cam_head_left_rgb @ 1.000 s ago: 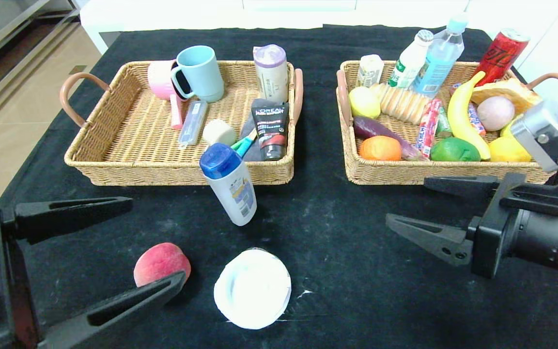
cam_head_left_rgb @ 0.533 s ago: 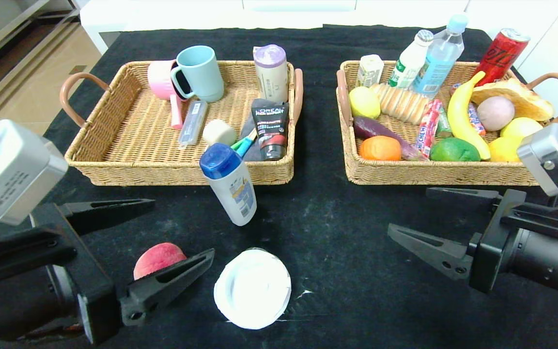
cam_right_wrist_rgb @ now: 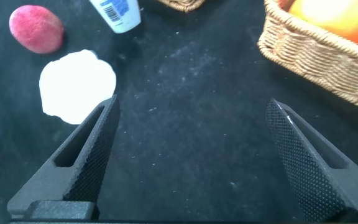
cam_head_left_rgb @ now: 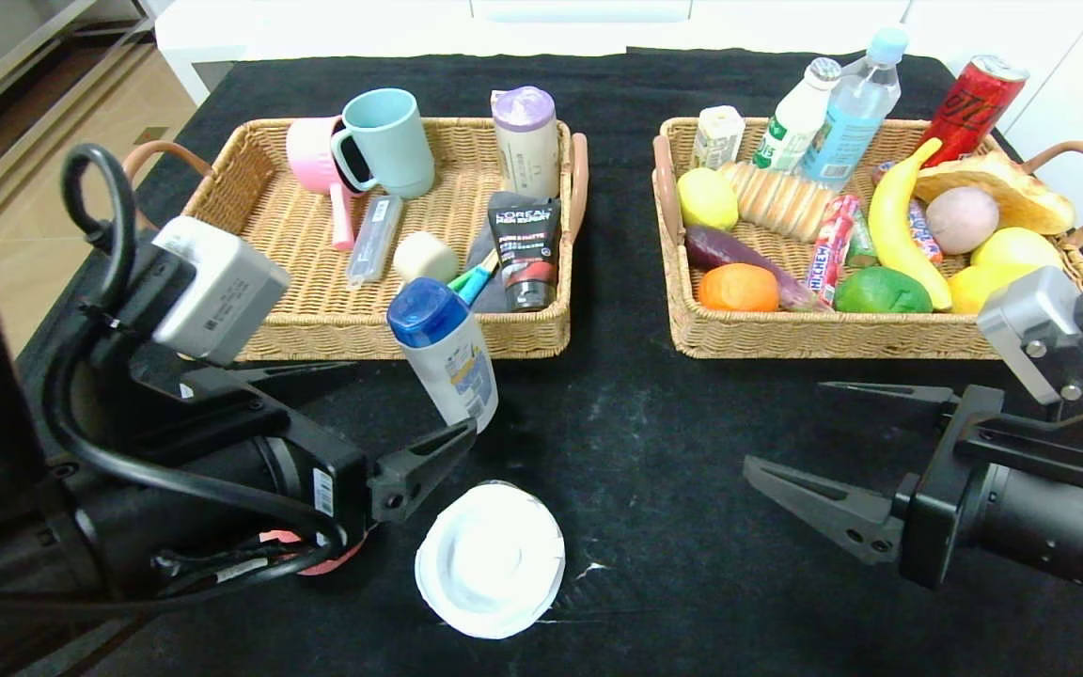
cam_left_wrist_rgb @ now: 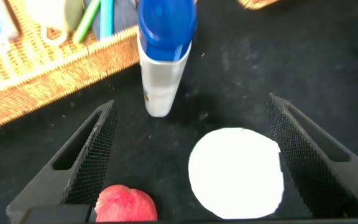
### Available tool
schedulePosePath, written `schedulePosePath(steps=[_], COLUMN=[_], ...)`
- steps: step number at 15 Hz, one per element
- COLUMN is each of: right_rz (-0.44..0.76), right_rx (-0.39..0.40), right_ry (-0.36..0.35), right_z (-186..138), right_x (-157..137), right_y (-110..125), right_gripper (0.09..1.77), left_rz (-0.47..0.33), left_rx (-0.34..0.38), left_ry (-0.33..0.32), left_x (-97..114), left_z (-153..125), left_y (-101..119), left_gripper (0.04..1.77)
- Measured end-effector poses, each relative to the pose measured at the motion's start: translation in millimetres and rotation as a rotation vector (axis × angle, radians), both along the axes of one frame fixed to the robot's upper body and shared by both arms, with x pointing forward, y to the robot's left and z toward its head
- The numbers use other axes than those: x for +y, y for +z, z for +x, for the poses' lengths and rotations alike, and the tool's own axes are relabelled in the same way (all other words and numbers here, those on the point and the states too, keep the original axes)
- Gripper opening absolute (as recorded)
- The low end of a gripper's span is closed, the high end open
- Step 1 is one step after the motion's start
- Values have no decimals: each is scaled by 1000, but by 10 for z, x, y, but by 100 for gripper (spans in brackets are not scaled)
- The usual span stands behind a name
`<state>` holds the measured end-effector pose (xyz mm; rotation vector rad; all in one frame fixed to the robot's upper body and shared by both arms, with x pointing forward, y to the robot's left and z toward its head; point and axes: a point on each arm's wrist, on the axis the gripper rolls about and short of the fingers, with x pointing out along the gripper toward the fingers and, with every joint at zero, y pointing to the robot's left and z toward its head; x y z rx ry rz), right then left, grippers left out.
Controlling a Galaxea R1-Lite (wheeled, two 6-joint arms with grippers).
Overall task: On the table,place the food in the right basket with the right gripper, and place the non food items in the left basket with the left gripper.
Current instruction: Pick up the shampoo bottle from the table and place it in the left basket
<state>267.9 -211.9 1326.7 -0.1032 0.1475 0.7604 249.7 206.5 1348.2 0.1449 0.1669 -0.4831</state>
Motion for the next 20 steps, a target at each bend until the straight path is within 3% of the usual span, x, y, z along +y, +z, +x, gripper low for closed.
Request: schedulePosePath(steps=[6,10,20], right_rz=[5,26,4], right_rx=[-8,-14,5], right_ry=[33,63,66], right_z=[-65,-163,-128], right_x=[40,50,91], right_y=[18,56,-8], right_gripper=[170,170,170], left_rz=[5,-38,-92], left_rx=[7,-24,-103], left_ry=[62,94,110], left_x=[-115,-122,-182], left_z=[199,316,468], left_y=[-143,-146,-190], left_gripper=[172,172,172])
